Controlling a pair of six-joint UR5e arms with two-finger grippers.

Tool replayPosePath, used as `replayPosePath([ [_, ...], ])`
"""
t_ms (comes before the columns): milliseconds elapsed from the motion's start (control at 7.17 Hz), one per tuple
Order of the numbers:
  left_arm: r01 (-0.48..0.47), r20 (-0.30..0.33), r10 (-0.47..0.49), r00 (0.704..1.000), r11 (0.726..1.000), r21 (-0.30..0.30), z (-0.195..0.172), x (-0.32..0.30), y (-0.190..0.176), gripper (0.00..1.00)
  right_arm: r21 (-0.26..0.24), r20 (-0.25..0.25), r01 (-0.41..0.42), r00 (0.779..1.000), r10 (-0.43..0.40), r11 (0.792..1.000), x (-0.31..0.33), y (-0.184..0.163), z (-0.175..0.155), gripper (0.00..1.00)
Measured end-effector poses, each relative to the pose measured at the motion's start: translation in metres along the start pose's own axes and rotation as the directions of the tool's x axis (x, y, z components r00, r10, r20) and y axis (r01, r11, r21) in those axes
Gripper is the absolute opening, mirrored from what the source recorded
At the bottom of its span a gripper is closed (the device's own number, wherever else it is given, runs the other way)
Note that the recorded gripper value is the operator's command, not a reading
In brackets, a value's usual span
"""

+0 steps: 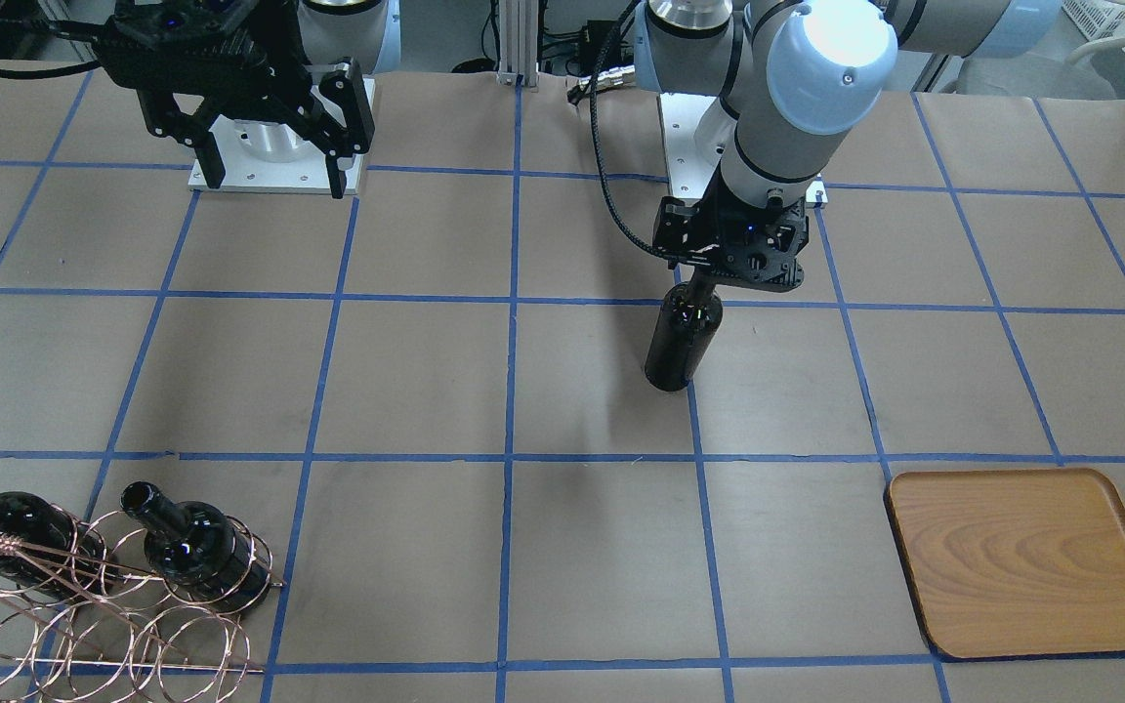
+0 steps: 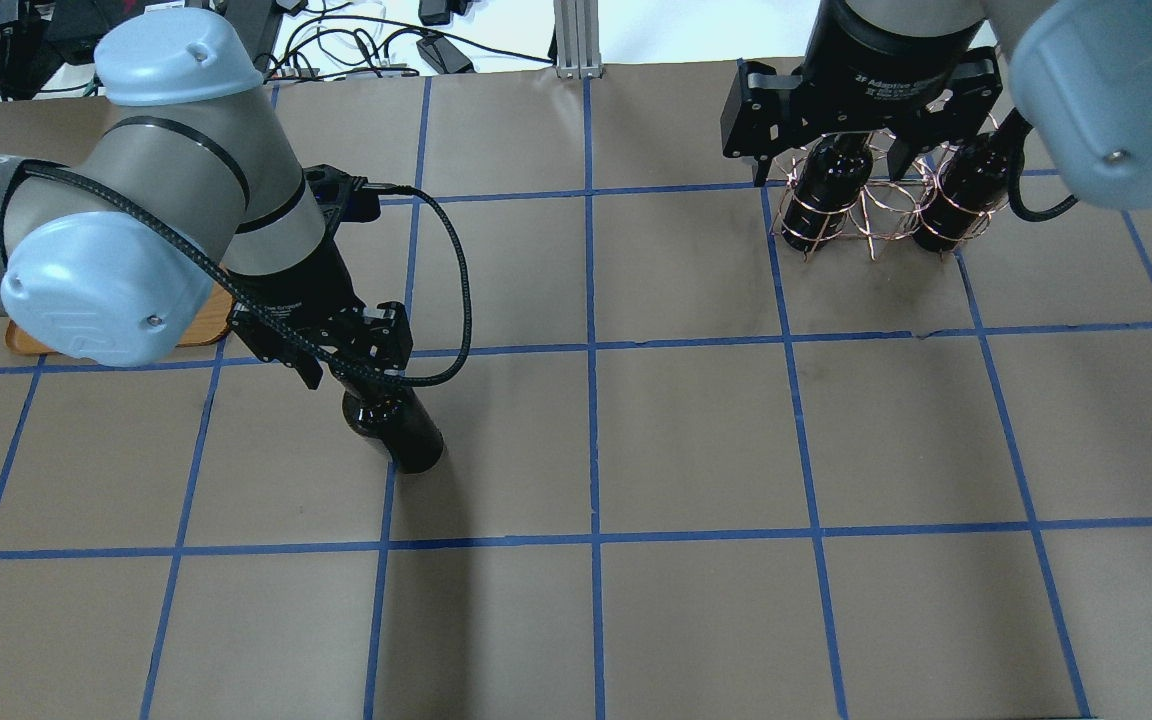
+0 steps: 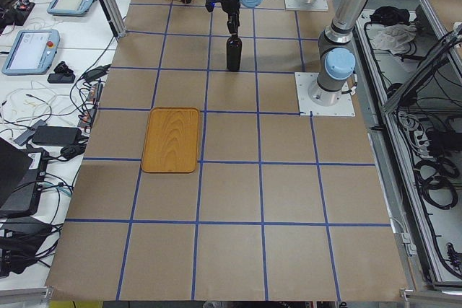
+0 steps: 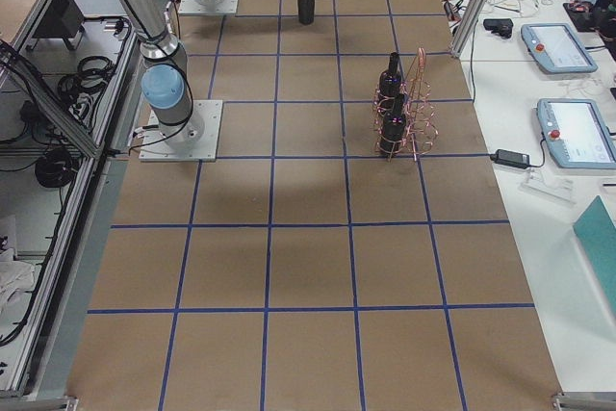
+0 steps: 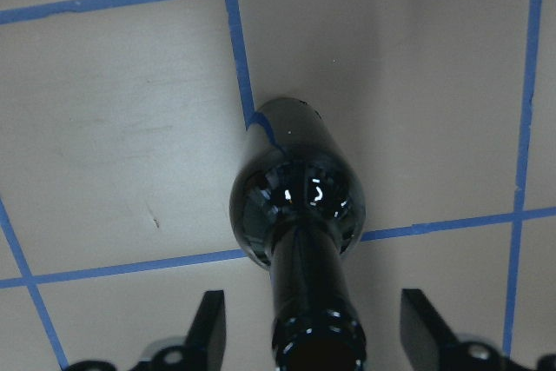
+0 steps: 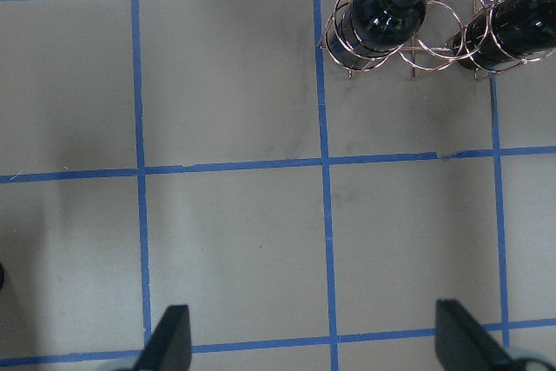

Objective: Take wine from basket and place on tray
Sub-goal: 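Lower the left gripper onto the standing bottle and grasp its neck, then lift the bottle with the left gripper and move it over the tray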

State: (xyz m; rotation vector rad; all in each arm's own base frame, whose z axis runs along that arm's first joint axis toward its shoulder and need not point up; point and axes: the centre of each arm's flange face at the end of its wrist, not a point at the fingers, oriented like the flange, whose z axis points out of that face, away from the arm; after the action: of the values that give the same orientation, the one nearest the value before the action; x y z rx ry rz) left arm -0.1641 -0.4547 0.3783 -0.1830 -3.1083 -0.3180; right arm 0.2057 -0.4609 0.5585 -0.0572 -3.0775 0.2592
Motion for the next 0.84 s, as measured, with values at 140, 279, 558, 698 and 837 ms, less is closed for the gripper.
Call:
replayPosePath([
  [140,0.003,0.0,-0.003,1.0,1.0,-0.003,0.001,0.0,-0.001,0.0,0.0,0.0,0.0,1.0,0.0,1.0,0.0,0.0,0.0,1.0],
  [279,0.006,-0.002,-0.006,1.0,1.0,-0.002,0.001,0.0,-0.003,0.0,0.0,0.0,-0.001,1.0,0.001,1.0,0.0,0.0,0.0,1.0],
  [558,0.009,-0.001,-0.009,1.0,1.0,0.007,-0.002,-0.001,-0.006,0.0,-0.001,-0.001,-0.001,1.0,0.001,1.0,0.0,0.0,0.0,1.0],
  [698,0.009,0.002,-0.009,1.0,1.0,0.015,-0.005,-0.002,-0.007,0.0,-0.001,0.0,-0.001,1.0,0.001,1.0,0.0,0.0,0.0,1.0],
  [837,0.006,0.011,-0.007,1.0,0.999,0.039,-0.017,-0.006,-0.01,0.0,-0.001,0.0,0.0,1.0,0.0,1.0,0.0,0.0,0.0,1.0],
])
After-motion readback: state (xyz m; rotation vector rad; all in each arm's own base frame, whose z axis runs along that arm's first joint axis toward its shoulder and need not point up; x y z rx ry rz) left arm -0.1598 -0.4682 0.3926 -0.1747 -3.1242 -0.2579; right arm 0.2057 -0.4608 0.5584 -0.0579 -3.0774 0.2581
